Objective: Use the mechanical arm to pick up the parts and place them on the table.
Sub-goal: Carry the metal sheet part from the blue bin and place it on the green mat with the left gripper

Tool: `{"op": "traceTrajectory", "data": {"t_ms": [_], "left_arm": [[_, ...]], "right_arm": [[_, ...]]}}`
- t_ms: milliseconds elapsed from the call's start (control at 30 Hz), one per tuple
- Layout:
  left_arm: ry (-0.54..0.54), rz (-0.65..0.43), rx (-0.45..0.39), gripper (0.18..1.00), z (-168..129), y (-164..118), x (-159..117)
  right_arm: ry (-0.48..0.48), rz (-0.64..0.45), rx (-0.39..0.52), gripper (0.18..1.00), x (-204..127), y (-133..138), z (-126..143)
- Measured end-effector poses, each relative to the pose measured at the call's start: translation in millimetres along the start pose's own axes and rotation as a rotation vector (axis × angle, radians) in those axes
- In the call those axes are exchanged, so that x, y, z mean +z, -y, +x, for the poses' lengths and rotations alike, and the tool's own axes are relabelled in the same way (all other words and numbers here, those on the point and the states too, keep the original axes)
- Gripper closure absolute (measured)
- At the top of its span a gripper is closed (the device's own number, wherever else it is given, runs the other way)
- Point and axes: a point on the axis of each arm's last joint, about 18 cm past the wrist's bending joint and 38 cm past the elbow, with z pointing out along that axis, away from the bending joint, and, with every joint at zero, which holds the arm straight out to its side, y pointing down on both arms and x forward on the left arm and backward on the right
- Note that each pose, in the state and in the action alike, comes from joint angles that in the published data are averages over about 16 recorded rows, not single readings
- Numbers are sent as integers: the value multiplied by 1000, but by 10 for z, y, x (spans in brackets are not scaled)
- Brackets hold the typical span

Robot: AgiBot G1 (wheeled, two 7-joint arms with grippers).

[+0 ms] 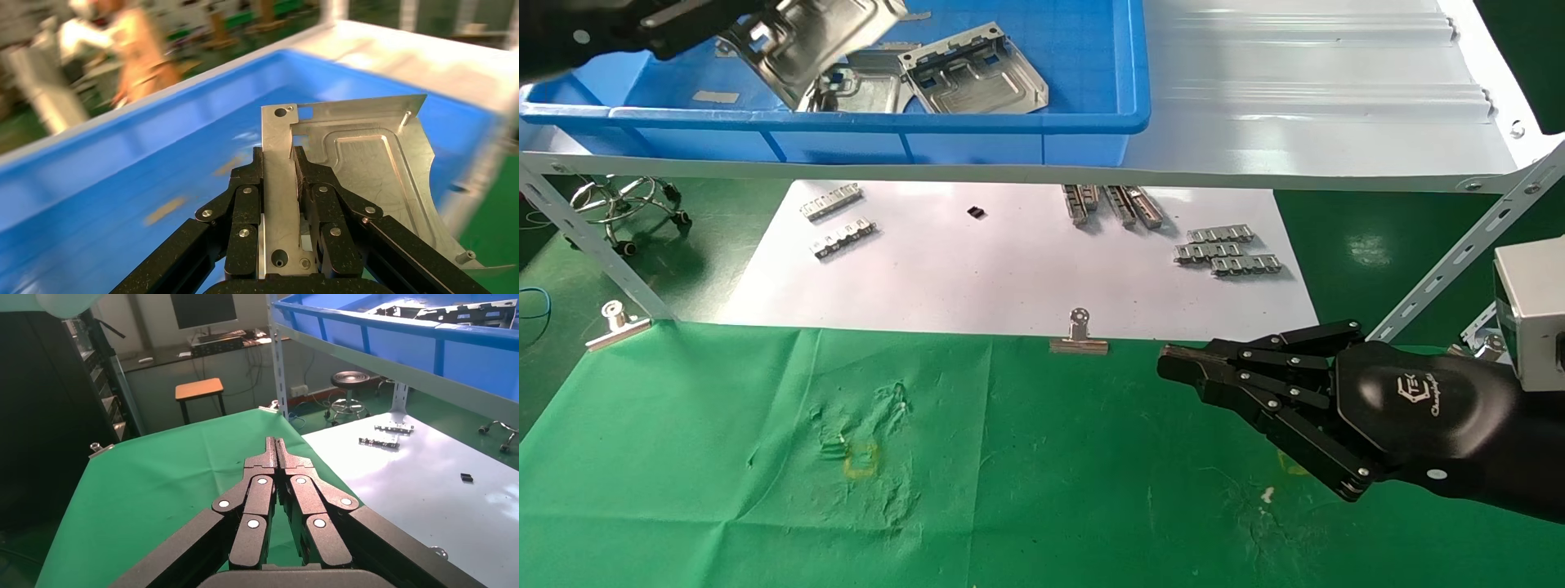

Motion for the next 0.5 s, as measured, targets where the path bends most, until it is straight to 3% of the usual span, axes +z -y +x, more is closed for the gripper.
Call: {"op": "traceTrajectory", "data": {"t_ms": [233, 500], "left_arm": [[-208, 40, 142, 916, 406, 11, -69], [-385, 18, 296, 916, 787, -164, -163]], "right_arm": [[0, 0, 0, 987, 0, 0, 0], [0, 0, 0, 987, 0, 0, 0]]}}
